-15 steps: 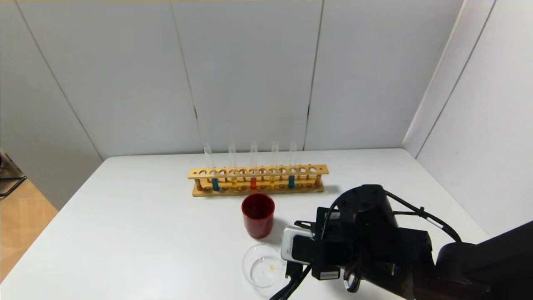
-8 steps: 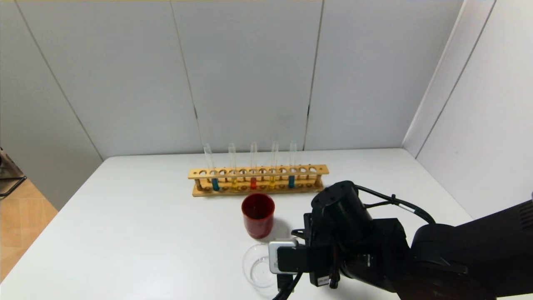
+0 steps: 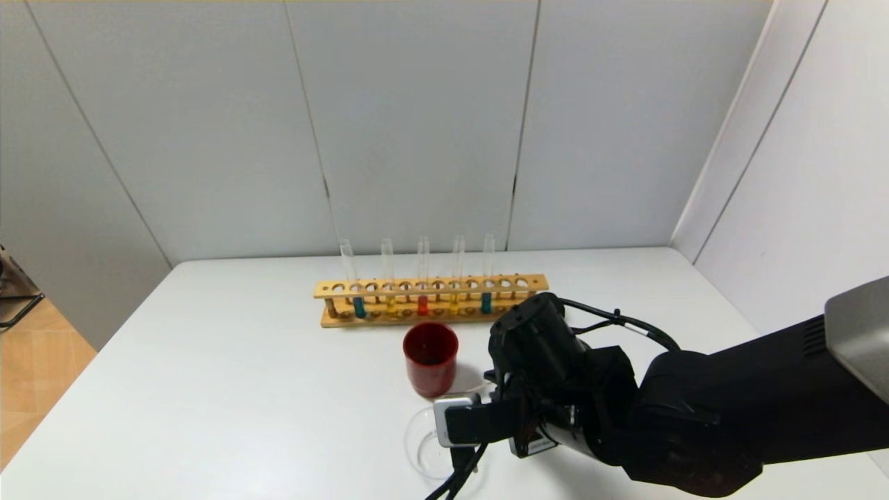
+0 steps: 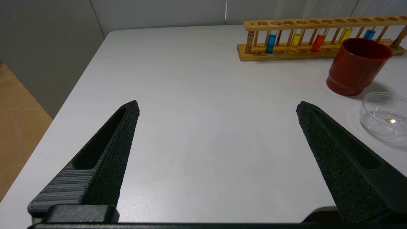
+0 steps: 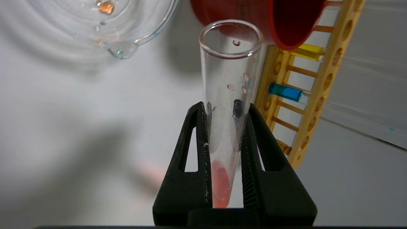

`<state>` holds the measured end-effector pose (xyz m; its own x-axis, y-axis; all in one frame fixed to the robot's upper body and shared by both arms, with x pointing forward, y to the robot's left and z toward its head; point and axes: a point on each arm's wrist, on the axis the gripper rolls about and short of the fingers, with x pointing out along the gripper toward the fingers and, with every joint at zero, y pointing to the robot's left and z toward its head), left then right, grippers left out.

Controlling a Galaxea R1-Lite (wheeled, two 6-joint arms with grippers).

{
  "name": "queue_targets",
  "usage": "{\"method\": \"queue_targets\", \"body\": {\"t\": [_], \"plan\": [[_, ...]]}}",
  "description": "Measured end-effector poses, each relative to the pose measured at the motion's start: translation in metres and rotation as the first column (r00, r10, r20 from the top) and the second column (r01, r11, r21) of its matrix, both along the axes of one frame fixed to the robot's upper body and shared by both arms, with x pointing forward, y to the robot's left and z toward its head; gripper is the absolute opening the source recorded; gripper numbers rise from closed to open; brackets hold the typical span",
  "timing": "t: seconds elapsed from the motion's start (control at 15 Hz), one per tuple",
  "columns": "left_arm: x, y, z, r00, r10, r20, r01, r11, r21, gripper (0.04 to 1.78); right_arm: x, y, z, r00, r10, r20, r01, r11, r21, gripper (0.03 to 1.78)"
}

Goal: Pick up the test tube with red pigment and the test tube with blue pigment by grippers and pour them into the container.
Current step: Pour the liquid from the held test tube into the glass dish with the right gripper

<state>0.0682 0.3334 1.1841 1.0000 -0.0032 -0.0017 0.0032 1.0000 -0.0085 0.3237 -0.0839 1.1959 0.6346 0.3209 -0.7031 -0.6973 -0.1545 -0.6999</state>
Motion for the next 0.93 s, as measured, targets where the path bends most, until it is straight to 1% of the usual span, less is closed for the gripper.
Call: {"method": "queue_targets", "body": {"t": [0.13,0.4,0.53,0.73,0.93], "plan": [[0.000,0.000,0.000,1.000,0.000,0.000,0.000,1.000,0.000,1.75,0.001,0.001,-0.001,1.000,0.018,-0.001,-0.018,0.999,-0.033,0.35],[0.000,0.000,0.000,1.000,0.000,0.000,0.000,1.000,0.000,1.75,-0.002,0.008,0.000,0.999,0.051,0.010,-0.050,0.998,-0.045,0.35],[0.000,0.000,0.000,1.000,0.000,0.000,0.000,1.000,0.000,1.75,0.000,0.011,0.003,0.998,0.056,0.026,-0.054,0.995,-0.081,0.35],[0.000,0.000,0.000,1.000,0.000,0.000,0.000,1.000,0.001,1.75,-0.003,0.013,0.004,0.998,0.063,0.015,-0.060,0.988,-0.141,0.35],[0.000,0.000,0.000,1.000,0.000,0.000,0.000,1.000,0.000,1.75,-0.002,0.015,0.007,0.997,0.072,0.041,-0.064,0.982,-0.175,0.35]]}}
